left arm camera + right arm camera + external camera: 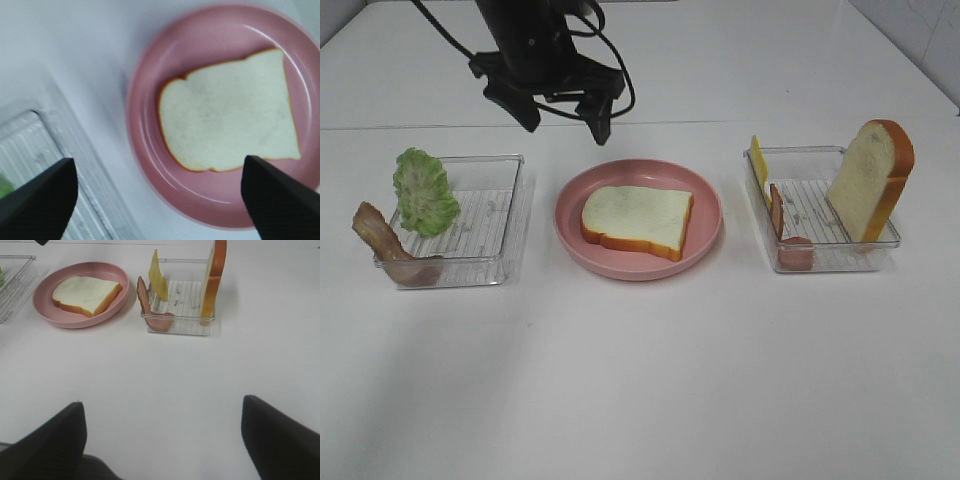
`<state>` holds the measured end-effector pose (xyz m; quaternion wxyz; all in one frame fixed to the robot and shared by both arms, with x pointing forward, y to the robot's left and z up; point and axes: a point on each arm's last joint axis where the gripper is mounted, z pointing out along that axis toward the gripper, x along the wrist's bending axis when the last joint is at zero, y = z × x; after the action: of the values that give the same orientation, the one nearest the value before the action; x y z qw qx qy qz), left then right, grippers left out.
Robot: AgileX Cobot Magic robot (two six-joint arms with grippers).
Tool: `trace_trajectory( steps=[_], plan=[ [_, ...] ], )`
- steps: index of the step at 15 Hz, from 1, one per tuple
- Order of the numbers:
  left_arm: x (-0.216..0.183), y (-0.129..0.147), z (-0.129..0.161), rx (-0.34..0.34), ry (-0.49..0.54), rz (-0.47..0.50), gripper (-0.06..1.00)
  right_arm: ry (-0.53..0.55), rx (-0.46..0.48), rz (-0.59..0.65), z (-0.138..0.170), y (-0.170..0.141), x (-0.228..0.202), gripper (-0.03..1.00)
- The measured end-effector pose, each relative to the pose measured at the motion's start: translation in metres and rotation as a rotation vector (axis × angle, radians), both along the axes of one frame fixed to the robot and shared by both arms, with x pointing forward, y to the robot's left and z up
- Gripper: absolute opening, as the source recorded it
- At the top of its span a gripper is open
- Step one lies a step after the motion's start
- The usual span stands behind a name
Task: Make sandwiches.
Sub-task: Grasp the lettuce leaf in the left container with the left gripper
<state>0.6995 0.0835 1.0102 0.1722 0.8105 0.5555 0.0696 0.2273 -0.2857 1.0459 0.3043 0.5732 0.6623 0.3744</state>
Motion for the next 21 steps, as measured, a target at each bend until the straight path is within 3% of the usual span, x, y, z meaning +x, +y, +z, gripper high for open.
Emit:
trace_trajectory(
  steps=[2,7,11,14,15,21],
  plan=[
    [0.004,0.010,0.022,0.028,-0.077,0.050,0.82,0.000,0.000,0.000,0.000,0.000,0.000,0.80],
    [0.015,0.076,0.062,-0.049,-0.123,0.208,0.82,0.000,0.000,0.000,0.000,0.000,0.000,0.80],
    [0.012,0.123,0.085,-0.047,-0.160,0.255,0.82,0.000,0.000,0.000,0.000,0.000,0.000,0.80],
    [0.014,0.153,0.072,-0.027,-0.109,0.319,0.81,0.000,0.000,0.000,0.000,0.000,0.000,0.80],
    [0.013,0.168,0.050,0.000,-0.038,0.349,0.79,0.000,0.000,0.000,0.000,0.000,0.000,0.80],
    [0.004,0.175,0.001,0.072,0.120,0.353,0.76,0.000,0.000,0.000,0.000,0.000,0.000,0.80]
  ],
)
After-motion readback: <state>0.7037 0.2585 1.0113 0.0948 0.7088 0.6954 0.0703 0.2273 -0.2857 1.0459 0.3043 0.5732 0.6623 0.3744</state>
